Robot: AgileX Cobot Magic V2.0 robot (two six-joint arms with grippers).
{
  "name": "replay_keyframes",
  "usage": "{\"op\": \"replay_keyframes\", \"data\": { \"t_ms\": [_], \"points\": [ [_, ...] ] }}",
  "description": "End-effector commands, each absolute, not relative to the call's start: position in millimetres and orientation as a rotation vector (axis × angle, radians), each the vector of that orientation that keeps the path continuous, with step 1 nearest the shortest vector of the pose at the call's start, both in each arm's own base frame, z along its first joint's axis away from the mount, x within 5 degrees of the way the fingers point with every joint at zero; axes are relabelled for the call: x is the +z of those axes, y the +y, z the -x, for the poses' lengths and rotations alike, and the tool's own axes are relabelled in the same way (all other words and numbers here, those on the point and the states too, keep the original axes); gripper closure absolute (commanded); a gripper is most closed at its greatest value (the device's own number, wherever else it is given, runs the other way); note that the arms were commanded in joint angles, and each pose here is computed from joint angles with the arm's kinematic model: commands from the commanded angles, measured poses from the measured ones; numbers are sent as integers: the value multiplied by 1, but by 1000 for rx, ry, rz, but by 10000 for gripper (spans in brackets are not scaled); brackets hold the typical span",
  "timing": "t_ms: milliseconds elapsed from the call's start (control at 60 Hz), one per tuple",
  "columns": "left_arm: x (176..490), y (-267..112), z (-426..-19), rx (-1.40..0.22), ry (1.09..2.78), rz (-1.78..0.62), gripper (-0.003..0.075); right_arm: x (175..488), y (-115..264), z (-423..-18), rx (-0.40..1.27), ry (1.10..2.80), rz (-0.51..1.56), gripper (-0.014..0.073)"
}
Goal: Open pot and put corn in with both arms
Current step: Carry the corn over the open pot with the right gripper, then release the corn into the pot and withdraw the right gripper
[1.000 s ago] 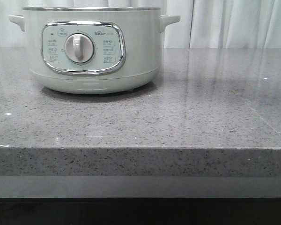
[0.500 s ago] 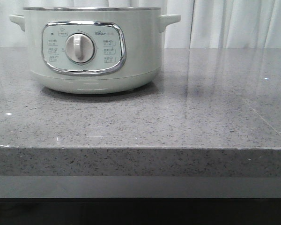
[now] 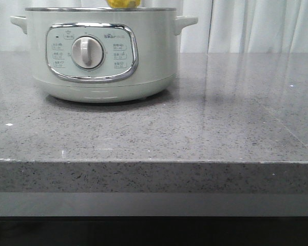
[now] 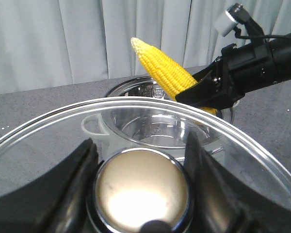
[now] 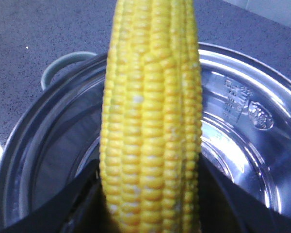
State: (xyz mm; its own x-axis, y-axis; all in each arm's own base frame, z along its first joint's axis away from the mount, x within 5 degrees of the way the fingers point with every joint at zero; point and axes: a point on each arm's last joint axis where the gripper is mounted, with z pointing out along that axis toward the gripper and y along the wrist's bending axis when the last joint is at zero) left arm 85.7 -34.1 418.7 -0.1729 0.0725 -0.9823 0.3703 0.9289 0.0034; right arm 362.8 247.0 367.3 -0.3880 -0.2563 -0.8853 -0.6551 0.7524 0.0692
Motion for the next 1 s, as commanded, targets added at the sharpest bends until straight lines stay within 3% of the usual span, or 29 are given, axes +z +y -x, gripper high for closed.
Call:
{"op": "replay_keyframes", "data": {
  "t_ms": [0,250,650,833,983],
  "points": [
    [443,-33,-82,-299,1550,-298,555,400,242,-358,522,1839,642,315],
    [443,-33,-82,-298,1557,-299,555,382,248,-368,503,1891,673,315],
    [443,-33,-82,-298,1557,-299,555,380,248,-368,484,1902,693,310],
    [443,-33,-82,-298,1557,-299,555,379,247,-368,475,1903,699,155],
    [443,-33,-82,-298,1557,-299,555,379,247,-368,475,1903,699,125]
  ]
}}
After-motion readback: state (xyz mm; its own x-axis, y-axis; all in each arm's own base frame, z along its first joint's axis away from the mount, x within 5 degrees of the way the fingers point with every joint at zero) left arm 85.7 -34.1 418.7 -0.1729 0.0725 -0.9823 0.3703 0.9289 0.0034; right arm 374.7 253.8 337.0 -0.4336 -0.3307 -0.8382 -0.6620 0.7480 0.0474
